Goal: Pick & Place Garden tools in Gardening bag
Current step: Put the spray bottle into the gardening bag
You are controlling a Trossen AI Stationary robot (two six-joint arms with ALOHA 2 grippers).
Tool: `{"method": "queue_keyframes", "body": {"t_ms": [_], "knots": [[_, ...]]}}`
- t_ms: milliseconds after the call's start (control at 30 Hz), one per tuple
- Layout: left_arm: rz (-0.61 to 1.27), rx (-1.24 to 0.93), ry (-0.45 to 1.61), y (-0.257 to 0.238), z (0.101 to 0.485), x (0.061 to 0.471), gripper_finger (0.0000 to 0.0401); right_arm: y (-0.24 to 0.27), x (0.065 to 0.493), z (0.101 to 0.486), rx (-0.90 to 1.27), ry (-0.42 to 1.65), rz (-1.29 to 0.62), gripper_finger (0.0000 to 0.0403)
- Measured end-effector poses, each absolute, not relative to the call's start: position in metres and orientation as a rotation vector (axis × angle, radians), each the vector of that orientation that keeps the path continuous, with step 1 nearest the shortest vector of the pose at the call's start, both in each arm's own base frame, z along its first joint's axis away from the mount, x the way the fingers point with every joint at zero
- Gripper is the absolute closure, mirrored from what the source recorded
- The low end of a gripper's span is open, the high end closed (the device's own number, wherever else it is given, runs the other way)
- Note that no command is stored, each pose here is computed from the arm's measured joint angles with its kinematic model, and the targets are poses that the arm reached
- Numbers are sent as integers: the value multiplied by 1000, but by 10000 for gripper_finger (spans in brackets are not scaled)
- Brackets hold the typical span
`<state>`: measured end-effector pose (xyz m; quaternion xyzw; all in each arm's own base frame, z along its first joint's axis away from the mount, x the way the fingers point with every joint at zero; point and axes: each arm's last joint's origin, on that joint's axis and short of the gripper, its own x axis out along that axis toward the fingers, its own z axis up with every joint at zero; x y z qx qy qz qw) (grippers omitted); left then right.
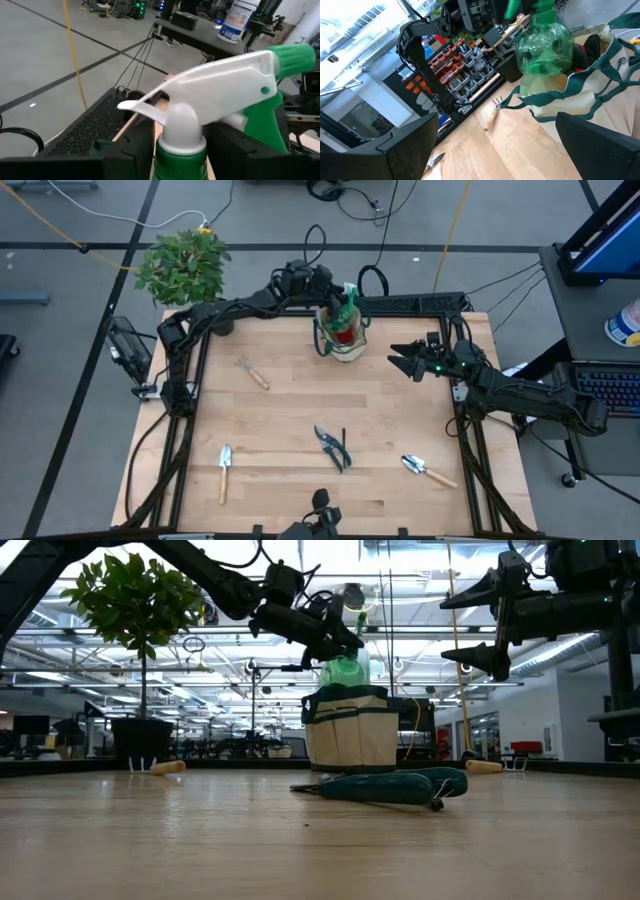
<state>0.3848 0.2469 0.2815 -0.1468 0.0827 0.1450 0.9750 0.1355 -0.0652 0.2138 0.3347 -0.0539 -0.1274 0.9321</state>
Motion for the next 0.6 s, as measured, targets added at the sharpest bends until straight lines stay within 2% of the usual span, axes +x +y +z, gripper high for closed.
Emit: {"method": "queue_keyframes", "body": {"t_ms": [300,500,600], "knots": [[275,-231,177,233,276,397,269,-65,135,214,685,-110,-260,9],[301,-259,184,233,270,400,235,-65,135,214,685,-111,-260,9],[298,-256,186,232,270,401,231,-65,135,214,685,-111,-261,9]]}}
